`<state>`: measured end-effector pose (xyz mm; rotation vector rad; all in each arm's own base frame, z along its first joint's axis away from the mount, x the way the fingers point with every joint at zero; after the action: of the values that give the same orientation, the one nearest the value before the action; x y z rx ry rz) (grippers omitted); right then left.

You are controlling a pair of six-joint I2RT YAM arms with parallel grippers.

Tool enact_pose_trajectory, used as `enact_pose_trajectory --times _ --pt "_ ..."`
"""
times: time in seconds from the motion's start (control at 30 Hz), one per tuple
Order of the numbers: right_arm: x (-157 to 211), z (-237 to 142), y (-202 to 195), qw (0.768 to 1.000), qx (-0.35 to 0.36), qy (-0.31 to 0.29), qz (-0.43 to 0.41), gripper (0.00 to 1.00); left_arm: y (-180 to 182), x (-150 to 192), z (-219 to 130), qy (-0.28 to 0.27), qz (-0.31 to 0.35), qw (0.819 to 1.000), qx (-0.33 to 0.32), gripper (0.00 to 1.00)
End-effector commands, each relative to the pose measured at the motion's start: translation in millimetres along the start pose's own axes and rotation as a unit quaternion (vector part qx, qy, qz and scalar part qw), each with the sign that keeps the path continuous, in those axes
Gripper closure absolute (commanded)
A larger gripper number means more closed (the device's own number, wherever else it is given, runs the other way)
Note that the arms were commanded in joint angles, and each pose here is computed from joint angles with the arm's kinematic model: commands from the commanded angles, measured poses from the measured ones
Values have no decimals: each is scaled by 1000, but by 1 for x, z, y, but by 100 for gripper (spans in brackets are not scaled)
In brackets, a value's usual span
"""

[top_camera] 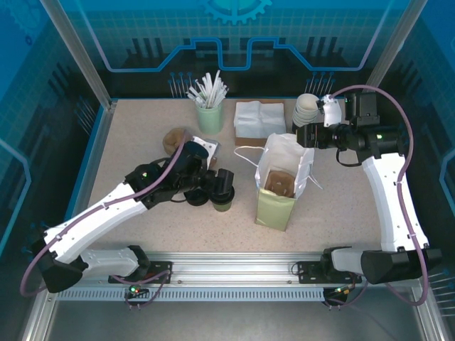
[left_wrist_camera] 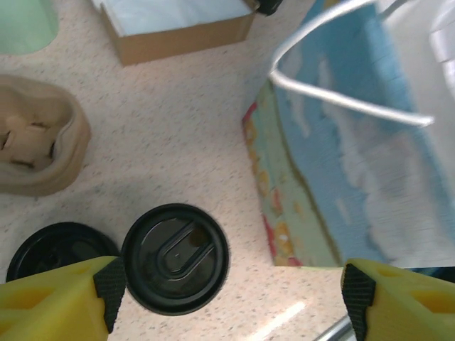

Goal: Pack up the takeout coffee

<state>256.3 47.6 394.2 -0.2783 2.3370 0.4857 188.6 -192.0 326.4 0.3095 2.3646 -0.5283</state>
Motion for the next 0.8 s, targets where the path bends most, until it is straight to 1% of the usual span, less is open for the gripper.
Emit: enact_pose_trajectory --times 0.0,0.13,0.3,0.43,0.5,0.57,0.7,0.77 --pt "-4 -10 -3 1000 6 -7 -24 39 16 12 8 8 -7 998 -58 16" --pt "-2 -11 -6 1000 14 -3 -17 39 23 25 24 26 -22 996 -87 13" --pt "-1 -13 -9 1000 20 -2 -5 38 24 35 43 49 -36 994 -89 8" --pt "0 -15 -9 1000 16 -8 -2 36 20 41 57 76 -34 991 -102 9" --pt "0 -16 -9 1000 16 -9 -1 36 15 44 63 81 -31 991 -104 9" --pt "1 -17 -9 1000 9 -9 0 35 11 46 68 84 -34 989 -114 11" --pt "0 -18 -8 1000 -2 -17 3 35 8 48 78 92 -35 984 -146 12" --pt "0 -19 -8 1000 -5 -21 5 35 5 49 82 95 -33 984 -148 12"
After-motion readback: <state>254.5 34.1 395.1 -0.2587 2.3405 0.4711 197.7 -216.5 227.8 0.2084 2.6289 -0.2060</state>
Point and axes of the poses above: each hand's point on the last joint's axis, 136 mm out from that joint toward the fingers, its own z axis out along the fingers, its own y axis along the line the jaws close on, x = y × z, the point moved 10 cm from there along -z, back along the fingers, and after that the axes turned 2 degrees about -z, right-handed, at the moved point
